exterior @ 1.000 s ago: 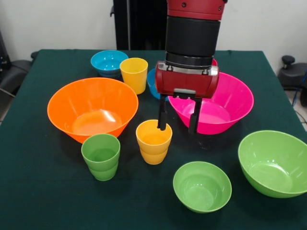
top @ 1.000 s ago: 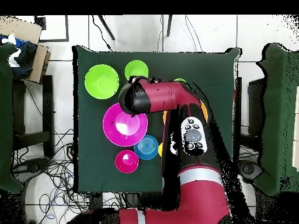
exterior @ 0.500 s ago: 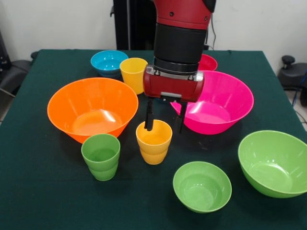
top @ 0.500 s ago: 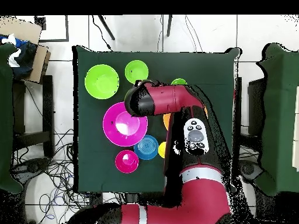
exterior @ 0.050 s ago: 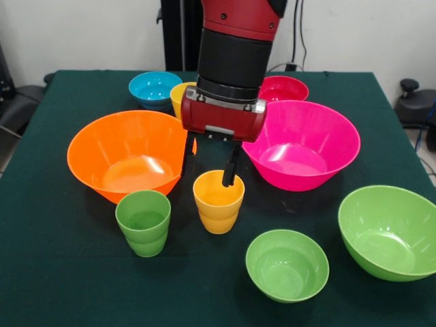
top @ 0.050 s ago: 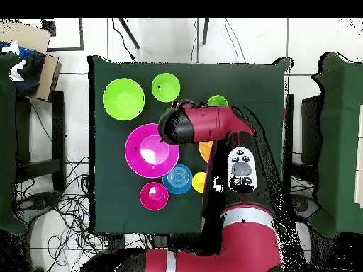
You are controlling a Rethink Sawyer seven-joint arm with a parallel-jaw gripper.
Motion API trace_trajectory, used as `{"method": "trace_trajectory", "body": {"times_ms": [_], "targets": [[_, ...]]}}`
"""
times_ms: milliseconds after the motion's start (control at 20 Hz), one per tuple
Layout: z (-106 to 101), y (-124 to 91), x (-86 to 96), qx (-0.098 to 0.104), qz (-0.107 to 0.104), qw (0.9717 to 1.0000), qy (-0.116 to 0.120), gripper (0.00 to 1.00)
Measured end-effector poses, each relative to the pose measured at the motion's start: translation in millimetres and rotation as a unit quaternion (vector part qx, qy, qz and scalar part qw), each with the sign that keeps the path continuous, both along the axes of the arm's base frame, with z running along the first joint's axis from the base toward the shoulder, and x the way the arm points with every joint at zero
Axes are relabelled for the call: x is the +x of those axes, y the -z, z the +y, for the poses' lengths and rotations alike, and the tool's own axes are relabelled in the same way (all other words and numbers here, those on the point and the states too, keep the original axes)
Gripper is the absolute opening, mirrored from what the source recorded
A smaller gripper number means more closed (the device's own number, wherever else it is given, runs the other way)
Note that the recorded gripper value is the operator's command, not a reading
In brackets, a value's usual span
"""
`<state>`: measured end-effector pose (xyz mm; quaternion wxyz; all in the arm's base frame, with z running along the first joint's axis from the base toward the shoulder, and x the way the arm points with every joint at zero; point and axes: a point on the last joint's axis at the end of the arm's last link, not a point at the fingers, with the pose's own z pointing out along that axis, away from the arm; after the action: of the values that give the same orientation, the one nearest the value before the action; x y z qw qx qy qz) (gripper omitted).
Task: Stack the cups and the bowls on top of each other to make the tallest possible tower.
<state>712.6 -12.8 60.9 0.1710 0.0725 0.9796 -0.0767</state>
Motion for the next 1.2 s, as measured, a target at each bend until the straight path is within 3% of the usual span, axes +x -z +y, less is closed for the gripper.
{"method": "trace_trajectory", "body": {"times_ms": [850,1200], "targets": [[5.9,-2.6,-4.8,-0.025,0.003,0.9996,-0.011,1.0],[12.8,10.0,-8.8,-0.032,0.013,0.9993,-0.011,1.0]]}}
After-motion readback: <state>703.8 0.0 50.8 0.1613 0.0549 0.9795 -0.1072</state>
